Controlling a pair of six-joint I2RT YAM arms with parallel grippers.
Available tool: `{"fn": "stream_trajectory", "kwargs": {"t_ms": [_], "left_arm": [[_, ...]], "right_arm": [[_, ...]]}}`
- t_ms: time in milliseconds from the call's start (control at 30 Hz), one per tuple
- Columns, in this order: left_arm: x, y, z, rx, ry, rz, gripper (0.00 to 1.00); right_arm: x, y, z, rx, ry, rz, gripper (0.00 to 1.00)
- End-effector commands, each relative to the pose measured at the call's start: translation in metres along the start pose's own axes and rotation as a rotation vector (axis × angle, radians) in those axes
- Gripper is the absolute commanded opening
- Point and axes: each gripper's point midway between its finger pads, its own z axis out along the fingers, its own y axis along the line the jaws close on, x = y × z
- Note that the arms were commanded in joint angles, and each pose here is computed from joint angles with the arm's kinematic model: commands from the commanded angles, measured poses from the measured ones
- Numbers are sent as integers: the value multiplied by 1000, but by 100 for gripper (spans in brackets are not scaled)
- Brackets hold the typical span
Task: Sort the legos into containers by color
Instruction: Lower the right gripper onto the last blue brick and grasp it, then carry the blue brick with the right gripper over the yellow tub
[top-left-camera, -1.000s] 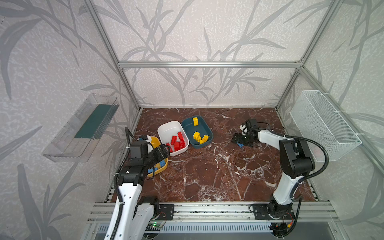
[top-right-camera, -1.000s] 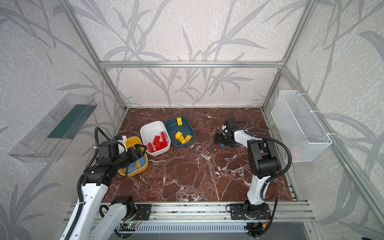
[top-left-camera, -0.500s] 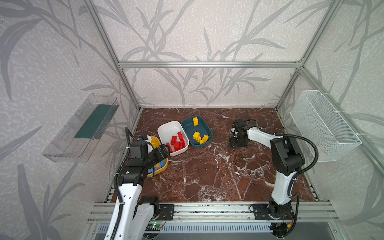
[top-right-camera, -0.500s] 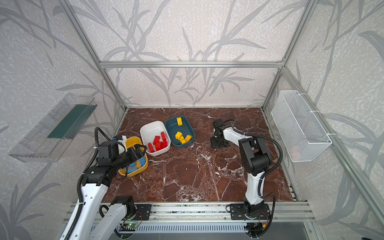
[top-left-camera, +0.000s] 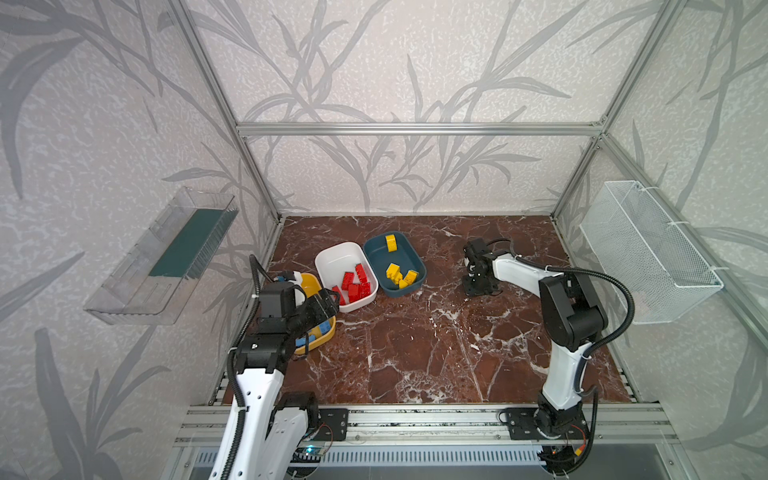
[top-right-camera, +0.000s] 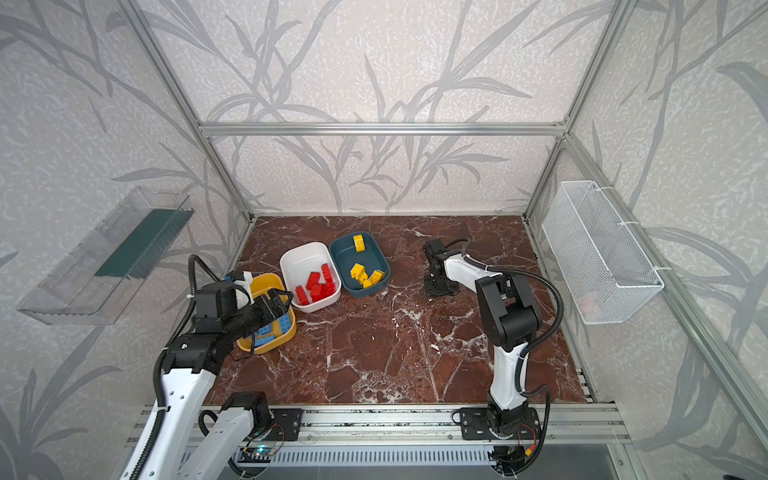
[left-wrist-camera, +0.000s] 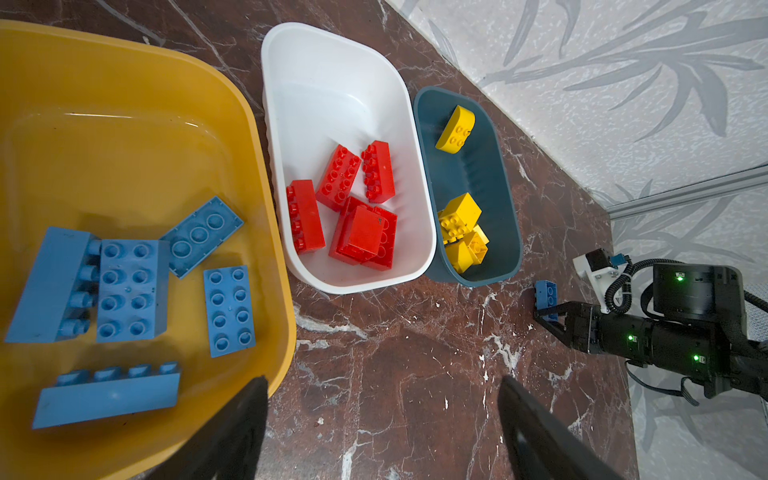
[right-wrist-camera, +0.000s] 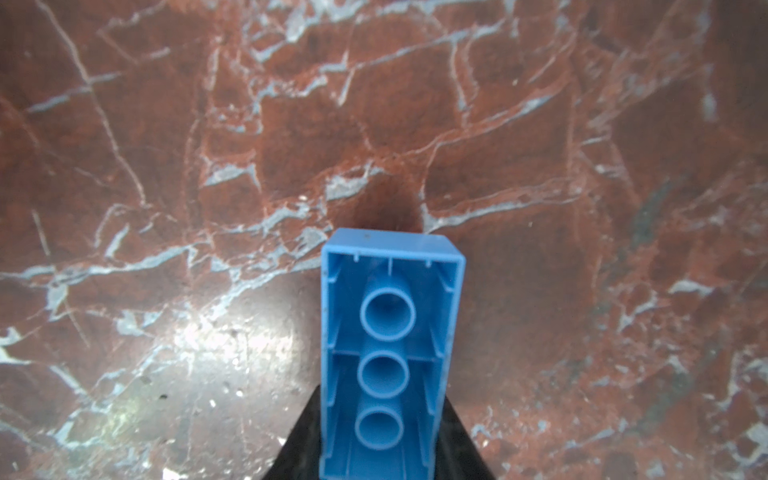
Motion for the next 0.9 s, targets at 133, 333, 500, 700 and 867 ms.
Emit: {"fn": "stream_trajectory", "kwargs": {"t_ms": [133, 333, 500, 700, 867], "left_arm": [[-39, -31, -41, 48, -141, 20, 86], [-81, -69, -86, 134, -289, 33, 87], [-104, -84, -122, 142, -388, 33, 89], [-113, -76, -142, 89, -464, -15, 99], [-107, -73, -142, 86, -446, -23, 99]], "right_arm": [[-8, 71, -77, -224, -132, -111, 26], [0, 166, -134, -464, -214, -259, 25], [2, 246, -160, -630, -238, -334, 23], [3, 350, -163, -765, -262, -424, 23], [4, 405, -154, -830, -248, -440, 23]]}}
